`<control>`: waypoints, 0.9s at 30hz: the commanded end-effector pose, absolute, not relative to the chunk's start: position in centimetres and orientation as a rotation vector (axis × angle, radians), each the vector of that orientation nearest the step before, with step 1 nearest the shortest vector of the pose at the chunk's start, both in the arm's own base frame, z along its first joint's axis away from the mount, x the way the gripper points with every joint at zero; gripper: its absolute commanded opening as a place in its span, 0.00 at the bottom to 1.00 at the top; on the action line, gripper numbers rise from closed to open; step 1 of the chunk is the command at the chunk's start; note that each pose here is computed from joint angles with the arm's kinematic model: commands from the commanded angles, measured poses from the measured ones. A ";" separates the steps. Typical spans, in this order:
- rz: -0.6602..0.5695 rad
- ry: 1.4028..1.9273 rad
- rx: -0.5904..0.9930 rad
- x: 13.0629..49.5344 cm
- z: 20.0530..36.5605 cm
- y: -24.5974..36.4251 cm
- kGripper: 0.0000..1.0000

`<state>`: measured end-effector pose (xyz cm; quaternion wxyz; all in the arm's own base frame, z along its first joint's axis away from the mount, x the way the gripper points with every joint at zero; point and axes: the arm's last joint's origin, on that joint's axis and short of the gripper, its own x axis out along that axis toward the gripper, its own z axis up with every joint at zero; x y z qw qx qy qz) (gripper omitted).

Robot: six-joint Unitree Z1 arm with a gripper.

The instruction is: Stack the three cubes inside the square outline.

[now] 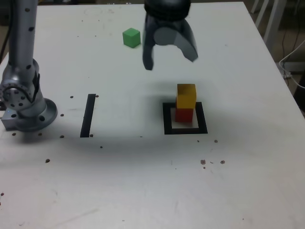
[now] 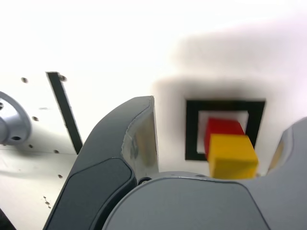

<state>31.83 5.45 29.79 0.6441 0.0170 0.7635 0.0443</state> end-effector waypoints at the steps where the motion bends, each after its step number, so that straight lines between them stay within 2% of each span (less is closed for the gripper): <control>1: 0.122 1.743 0.015 31.1 30.0 6.6 0.99; 14: 0.232 1.778 -0.191 27.8 29.0 13.9 0.99; 27: 0.392 1.776 -0.392 24.3 27.9 21.1 0.99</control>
